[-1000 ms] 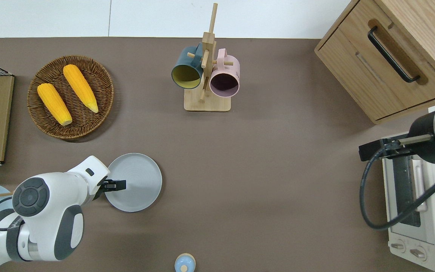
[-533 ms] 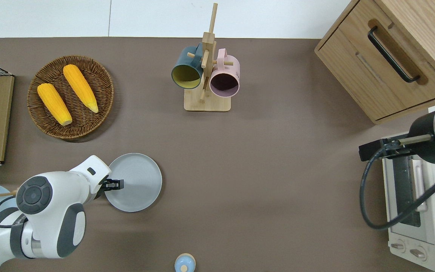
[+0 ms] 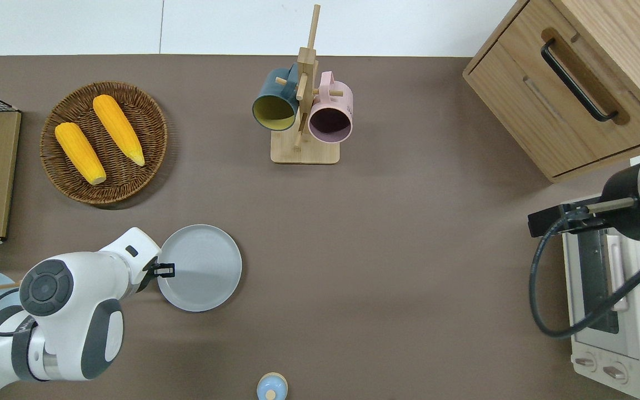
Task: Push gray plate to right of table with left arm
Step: 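Push the gray plate across the table with the left gripper, away from the basket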
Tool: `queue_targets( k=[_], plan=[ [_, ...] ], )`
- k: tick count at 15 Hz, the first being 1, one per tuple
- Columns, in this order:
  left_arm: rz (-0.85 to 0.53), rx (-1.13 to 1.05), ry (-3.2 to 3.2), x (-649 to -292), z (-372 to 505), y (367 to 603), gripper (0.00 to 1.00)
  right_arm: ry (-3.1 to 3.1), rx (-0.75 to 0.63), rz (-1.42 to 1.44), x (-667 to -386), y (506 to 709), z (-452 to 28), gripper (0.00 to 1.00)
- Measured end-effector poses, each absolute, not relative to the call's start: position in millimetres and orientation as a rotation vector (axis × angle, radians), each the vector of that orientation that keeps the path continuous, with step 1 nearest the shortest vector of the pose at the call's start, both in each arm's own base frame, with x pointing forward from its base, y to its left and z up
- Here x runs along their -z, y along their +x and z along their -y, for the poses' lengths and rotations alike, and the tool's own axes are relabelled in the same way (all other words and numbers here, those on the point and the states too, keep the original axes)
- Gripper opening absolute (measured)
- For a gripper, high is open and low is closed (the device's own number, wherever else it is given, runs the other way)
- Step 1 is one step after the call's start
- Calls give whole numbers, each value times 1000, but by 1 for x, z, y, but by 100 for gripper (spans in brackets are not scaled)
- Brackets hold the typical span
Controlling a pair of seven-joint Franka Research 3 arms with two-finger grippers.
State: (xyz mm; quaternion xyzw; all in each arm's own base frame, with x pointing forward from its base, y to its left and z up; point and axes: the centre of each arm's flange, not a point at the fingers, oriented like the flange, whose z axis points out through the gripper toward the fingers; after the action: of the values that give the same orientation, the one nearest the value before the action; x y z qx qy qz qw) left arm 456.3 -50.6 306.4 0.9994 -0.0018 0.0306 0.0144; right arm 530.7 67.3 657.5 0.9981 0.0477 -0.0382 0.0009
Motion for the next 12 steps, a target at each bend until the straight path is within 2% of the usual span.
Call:
queue_targets(
  k=[5, 12],
  plan=[
    [-12, -91, 3111, -305, 55, 457, 4, 3134, 120, -150, -657, 531, -67, 99],
    [-90, -93, 3085, -304, 188, 458, 4, 3134, 120, -150, -657, 531, -67, 99]
  ],
)
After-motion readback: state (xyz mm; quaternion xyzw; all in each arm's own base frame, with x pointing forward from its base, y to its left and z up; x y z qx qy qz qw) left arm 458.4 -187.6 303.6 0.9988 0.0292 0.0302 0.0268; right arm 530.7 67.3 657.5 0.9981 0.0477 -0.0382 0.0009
